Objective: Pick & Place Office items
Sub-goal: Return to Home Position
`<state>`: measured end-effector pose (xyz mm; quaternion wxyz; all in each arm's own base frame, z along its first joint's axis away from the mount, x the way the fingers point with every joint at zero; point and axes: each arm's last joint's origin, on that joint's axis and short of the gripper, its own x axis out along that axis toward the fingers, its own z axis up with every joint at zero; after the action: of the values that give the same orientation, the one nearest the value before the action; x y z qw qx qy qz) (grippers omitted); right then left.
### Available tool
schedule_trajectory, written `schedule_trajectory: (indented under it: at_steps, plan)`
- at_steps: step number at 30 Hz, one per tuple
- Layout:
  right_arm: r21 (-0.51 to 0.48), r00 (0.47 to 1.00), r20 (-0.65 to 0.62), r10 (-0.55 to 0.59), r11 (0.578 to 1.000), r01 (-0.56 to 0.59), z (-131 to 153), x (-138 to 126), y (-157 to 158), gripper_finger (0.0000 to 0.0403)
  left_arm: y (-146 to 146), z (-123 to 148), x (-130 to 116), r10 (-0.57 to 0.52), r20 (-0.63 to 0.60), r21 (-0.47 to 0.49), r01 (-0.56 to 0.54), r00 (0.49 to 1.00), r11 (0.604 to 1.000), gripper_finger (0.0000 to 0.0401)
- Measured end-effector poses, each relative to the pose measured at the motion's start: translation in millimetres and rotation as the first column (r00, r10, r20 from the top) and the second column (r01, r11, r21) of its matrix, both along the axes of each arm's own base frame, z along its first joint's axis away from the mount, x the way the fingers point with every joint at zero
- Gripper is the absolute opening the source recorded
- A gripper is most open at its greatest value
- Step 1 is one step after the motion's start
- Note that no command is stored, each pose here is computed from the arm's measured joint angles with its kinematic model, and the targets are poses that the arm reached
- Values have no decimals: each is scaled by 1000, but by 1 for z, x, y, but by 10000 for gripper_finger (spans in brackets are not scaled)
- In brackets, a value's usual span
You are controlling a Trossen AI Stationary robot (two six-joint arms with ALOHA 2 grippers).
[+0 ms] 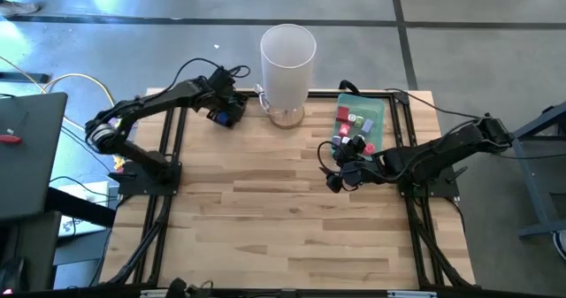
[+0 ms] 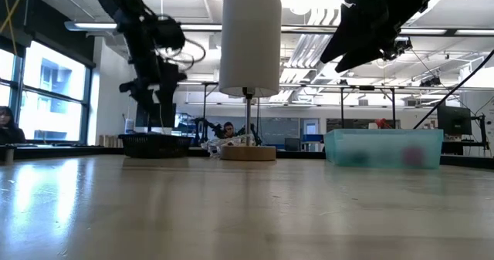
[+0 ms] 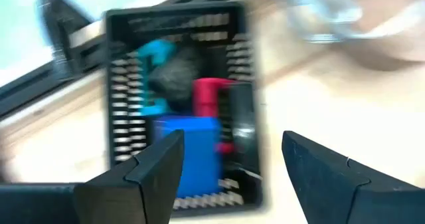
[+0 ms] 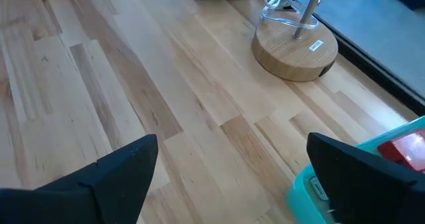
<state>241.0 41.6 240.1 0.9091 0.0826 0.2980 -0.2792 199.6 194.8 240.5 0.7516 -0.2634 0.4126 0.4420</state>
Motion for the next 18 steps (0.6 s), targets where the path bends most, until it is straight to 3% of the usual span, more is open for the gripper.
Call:
schedule_trajectory:
  at_steps: [4, 12, 18]
  plan:
    - [21, 1000, 11, 8, 1000, -8, 0, 1, 1, 375, -21, 22, -1, -82, 84, 13, 81, 993, 997, 246]
    - [45, 997, 68, 34, 998, -37, 5, 6, 0, 375, -74, 51, -12, -230, 101, 28, 229, 968, 973, 246]
    - [13, 988, 124, 90, 996, -92, 10, 13, 2, 375, -105, 68, -22, -310, 152, 58, 305, 938, 951, 213]
